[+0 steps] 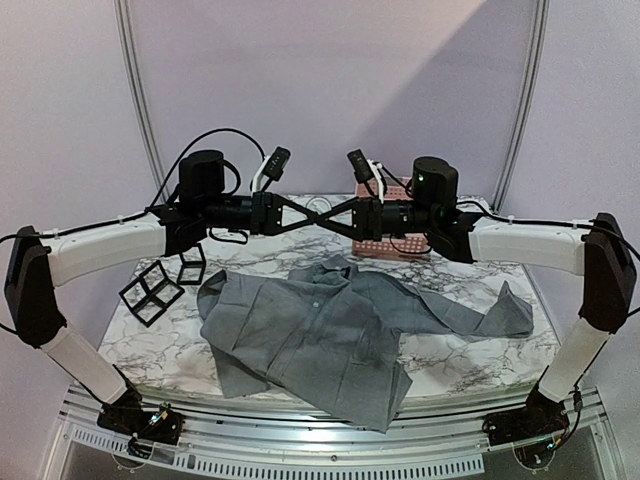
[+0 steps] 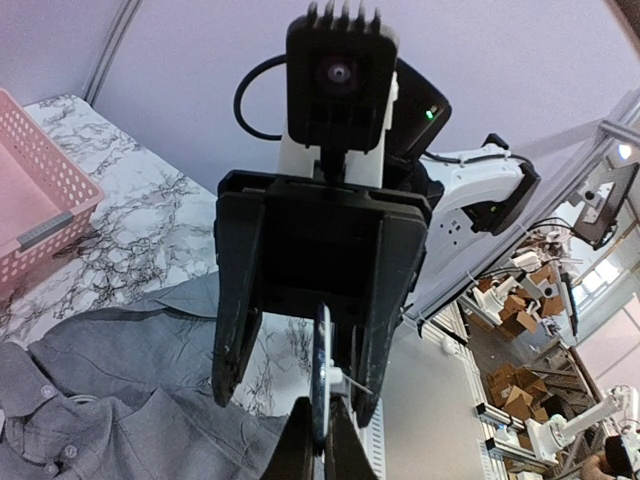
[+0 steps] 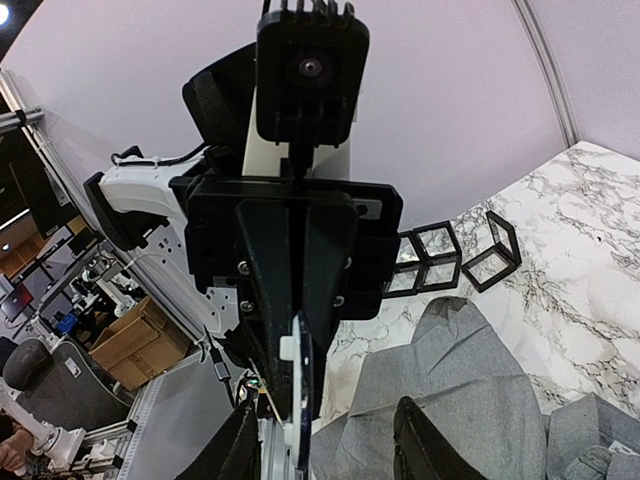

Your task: Remove the brooch from the garment

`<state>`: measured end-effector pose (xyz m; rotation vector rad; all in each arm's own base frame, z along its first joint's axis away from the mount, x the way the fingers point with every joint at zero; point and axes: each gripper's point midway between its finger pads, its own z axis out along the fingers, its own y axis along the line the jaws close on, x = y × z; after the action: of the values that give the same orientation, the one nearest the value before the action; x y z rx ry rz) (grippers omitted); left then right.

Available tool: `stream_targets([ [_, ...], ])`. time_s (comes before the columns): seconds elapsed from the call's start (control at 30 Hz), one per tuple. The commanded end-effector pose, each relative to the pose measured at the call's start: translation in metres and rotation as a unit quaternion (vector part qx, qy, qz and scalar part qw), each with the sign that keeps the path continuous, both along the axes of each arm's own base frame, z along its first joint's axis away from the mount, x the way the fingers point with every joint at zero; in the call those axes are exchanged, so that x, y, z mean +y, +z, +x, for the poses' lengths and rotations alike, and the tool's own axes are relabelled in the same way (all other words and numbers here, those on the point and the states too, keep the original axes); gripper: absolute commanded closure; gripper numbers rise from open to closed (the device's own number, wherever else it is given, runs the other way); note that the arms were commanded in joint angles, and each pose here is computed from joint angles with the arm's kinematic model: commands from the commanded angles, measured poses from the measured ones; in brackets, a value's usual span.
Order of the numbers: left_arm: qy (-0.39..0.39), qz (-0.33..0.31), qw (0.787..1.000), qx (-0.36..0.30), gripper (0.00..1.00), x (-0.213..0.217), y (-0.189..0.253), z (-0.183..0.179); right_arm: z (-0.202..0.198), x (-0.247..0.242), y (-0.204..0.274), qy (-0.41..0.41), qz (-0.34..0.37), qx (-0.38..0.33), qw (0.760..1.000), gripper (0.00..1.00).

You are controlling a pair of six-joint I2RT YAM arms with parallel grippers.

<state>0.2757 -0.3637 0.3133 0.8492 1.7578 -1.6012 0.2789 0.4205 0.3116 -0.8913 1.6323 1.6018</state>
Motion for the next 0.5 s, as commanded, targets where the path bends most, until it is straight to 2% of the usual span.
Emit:
stream_targets([
  [0.0,-0.004,-0.005,1.000,-0.006,1.00,0.0009,0.0034,0.0010,-0.0013,0.0041,0.0118,0.011,0.020,-0.006,1.000,0.57],
  [0.47,-0.010,-0.007,1.000,-0.012,1.00,-0.0007,0.0053,-0.0036,0.0048,0.0065,0.0097,-0.002,0.019,0.013,1.000,0.65],
])
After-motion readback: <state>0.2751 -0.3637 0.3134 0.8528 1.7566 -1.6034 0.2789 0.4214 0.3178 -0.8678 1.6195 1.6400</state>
